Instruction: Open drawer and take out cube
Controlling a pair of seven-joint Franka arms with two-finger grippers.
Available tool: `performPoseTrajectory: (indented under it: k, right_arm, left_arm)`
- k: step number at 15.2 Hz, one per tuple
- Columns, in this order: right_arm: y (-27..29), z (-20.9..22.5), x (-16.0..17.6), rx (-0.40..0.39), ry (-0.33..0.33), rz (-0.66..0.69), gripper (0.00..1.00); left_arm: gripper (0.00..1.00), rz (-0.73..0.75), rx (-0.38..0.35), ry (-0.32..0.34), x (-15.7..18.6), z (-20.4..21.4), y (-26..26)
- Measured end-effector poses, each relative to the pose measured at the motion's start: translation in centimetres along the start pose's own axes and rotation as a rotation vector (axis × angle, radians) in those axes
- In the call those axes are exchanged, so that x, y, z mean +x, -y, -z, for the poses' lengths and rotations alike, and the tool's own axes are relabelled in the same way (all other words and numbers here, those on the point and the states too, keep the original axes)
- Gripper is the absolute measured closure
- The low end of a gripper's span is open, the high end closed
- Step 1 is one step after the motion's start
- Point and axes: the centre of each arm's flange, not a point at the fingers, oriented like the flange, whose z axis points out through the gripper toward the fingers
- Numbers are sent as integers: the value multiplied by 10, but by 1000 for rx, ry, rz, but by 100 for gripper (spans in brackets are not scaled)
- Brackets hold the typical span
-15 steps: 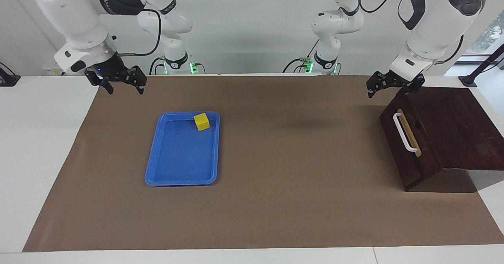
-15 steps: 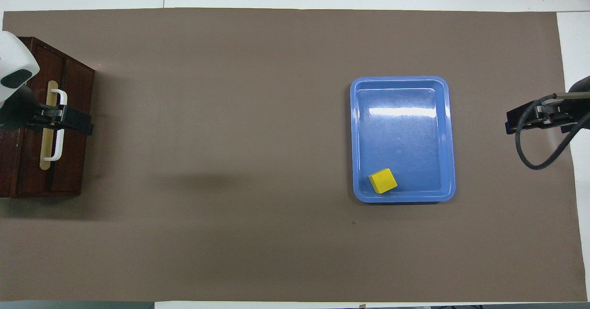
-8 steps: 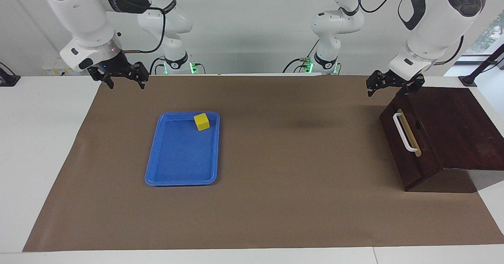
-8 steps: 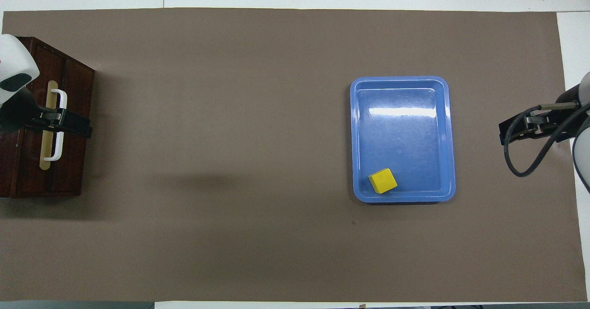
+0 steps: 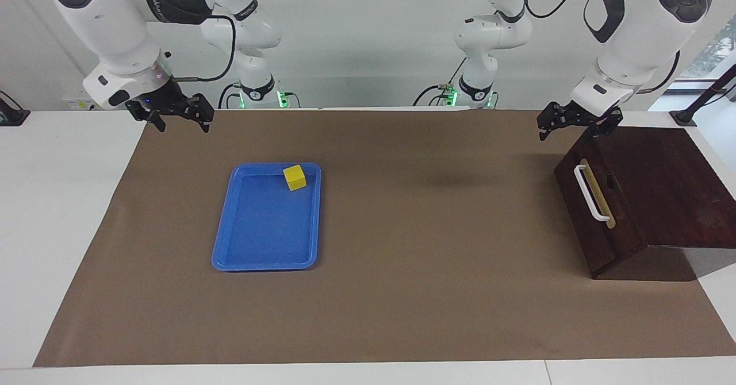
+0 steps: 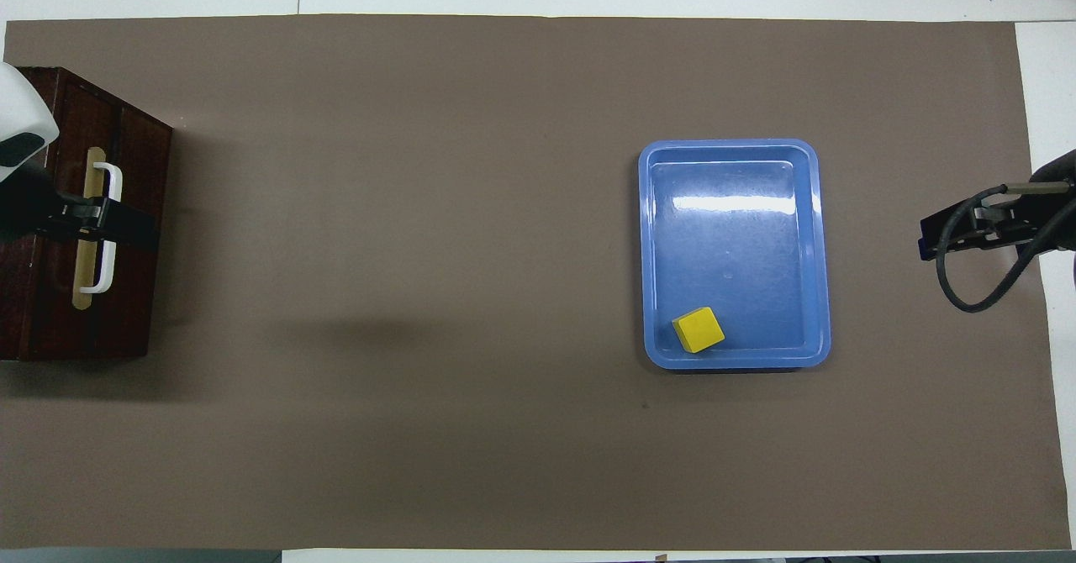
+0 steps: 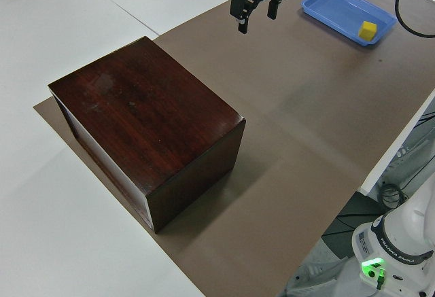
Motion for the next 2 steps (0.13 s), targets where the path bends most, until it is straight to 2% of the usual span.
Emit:
performPoseTrajectory:
  k: [2]
  right_arm:
    - [0, 1, 0, 0, -1, 0, 0]
  left_arm:
    - [0, 0, 0, 0, 0, 0, 0]
